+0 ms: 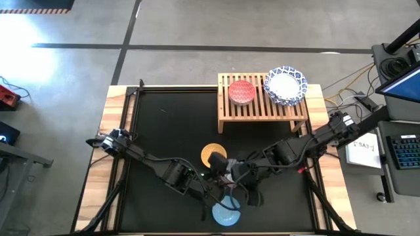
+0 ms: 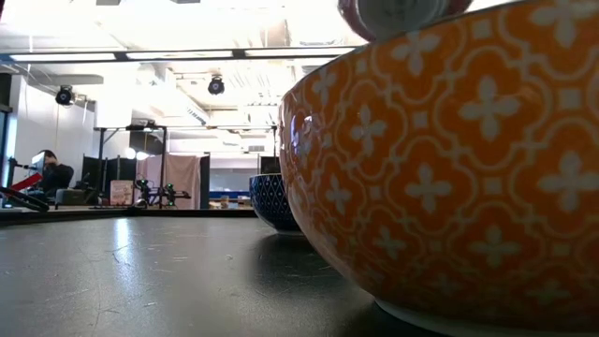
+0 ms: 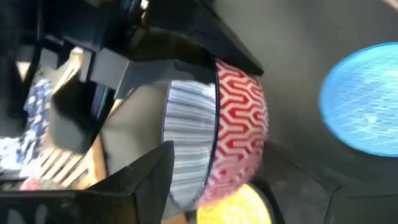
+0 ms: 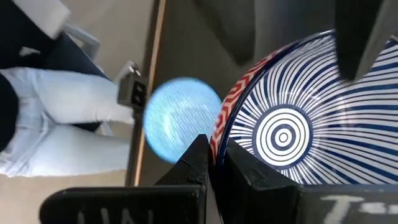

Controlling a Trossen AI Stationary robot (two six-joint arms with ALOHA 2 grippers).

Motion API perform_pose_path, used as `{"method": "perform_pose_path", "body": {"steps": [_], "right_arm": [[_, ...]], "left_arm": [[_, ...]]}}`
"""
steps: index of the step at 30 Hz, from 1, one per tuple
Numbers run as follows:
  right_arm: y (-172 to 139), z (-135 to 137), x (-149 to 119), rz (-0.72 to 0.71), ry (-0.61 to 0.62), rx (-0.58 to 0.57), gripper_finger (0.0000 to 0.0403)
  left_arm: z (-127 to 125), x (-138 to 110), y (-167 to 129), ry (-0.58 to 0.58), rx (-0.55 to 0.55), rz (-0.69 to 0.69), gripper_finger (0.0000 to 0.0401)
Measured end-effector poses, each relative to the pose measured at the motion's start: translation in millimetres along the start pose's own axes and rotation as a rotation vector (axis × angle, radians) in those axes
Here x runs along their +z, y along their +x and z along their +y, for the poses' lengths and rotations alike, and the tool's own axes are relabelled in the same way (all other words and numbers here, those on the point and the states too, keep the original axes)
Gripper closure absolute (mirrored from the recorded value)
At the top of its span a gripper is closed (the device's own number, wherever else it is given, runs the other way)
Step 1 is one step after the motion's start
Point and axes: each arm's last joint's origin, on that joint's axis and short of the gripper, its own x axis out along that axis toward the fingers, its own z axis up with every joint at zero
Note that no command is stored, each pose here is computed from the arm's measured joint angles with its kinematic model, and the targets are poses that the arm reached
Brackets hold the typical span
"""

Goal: Place and stack bowls onto a shelf
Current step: Stack the blue patterned bowl on top of the red patterned bowl on the shelf

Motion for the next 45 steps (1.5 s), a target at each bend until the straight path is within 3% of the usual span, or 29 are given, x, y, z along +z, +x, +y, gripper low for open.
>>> {"method": "perform_pose_path", "body": {"steps": [11, 15, 23, 30, 38, 45], "right_arm": [[-17, -31, -2, 0.06, 0.07, -0.122, 0.0391], [-43, -47, -3, 0.006, 0.08, -0.231, 0.0391], [-98, -90, -3, -0.144, 0.048, -0.562, 0.0391], [-117, -133, 4, -0.154, 0.022, -0.77, 0.0391], [-124, -186, 5, -0.078, 0.059, -0.869, 0.039], [-119, -209, 8, -0.051, 0.054, -0.827, 0.039]], "left_arm": [[2, -11, -1, -0.027, 0.158, 0.14, 0.015], [1, -19, -3, -0.064, 0.162, 0.208, 0.015], [9, -28, 2, -0.216, 0.183, 0.254, 0.0149], [18, -32, 8, -0.244, 0.194, 0.273, 0.0149], [21, -37, 9, -0.271, 0.232, 0.299, 0.0149], [21, -38, 9, -0.273, 0.234, 0.314, 0.0149]]}}
